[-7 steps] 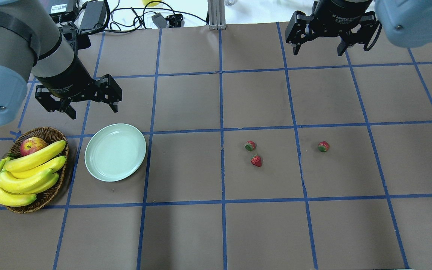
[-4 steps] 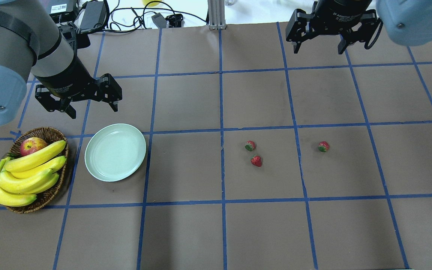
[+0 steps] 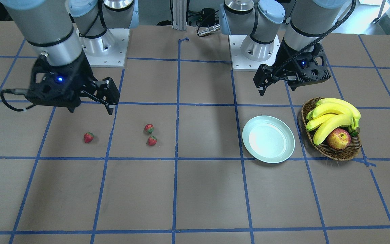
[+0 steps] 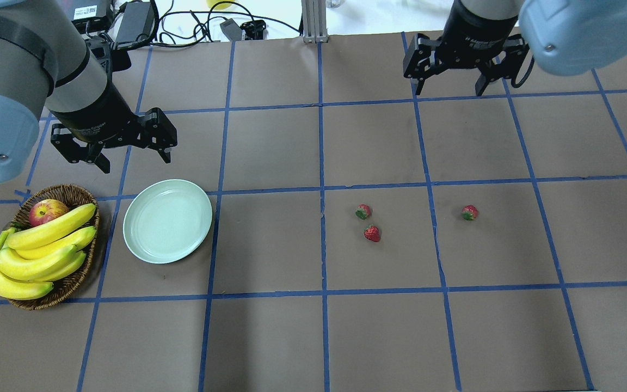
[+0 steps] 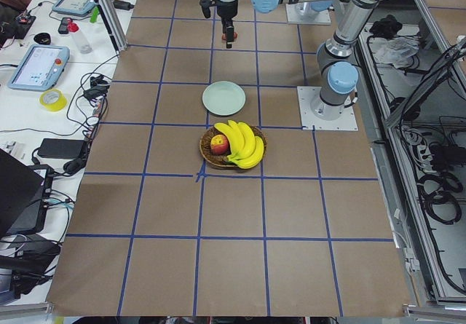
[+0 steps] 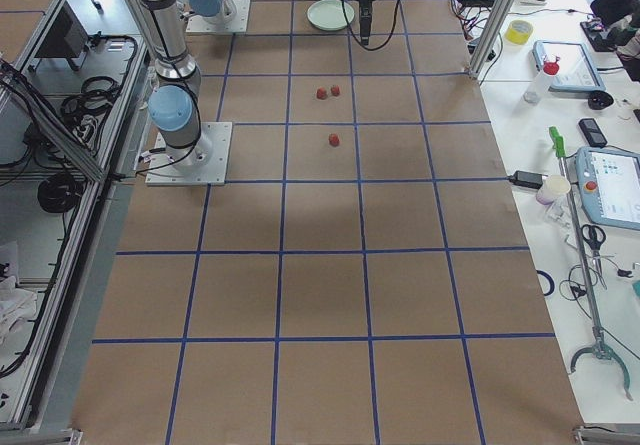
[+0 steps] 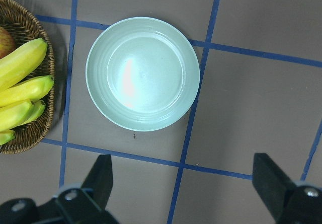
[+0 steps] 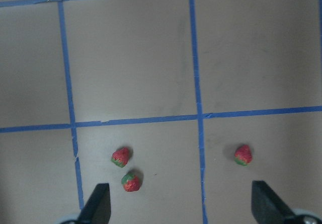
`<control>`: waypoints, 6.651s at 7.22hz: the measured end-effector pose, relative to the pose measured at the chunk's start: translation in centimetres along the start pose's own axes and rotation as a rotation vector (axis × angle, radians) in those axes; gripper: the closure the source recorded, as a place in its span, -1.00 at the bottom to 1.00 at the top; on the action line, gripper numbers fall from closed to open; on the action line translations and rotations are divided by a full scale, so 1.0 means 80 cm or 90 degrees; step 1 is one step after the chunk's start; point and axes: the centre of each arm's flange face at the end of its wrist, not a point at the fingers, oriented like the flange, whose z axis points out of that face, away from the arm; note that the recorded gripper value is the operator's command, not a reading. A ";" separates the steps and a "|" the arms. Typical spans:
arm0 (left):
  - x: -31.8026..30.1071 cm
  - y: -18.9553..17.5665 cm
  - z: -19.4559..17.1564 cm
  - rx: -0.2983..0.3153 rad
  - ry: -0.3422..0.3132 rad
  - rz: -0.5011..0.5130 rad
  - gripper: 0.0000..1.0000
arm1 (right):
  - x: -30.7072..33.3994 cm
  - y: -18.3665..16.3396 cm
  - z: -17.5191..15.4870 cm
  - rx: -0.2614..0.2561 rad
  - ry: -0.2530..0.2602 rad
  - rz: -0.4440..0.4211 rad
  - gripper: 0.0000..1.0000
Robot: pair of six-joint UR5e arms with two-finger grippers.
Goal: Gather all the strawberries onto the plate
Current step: 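Reach the right gripper down and grasp the nearest red strawberry, then carry the strawberry toward the plate and release it beside the plate, then move a second strawberry beside the first with the right gripper while the left arm approaches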
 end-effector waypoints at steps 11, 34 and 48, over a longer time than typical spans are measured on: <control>0.002 0.003 -0.004 0.006 0.009 -0.001 -1.00 | -0.097 0.078 0.352 -0.129 -0.019 -0.018 0.15; 0.082 -0.019 0.144 0.045 0.147 0.054 -1.00 | -0.100 0.140 0.346 -0.085 0.068 0.020 0.34; 0.067 -0.035 0.097 -0.056 0.061 0.047 -1.00 | -0.191 0.133 0.309 -0.096 -0.207 0.012 -1.00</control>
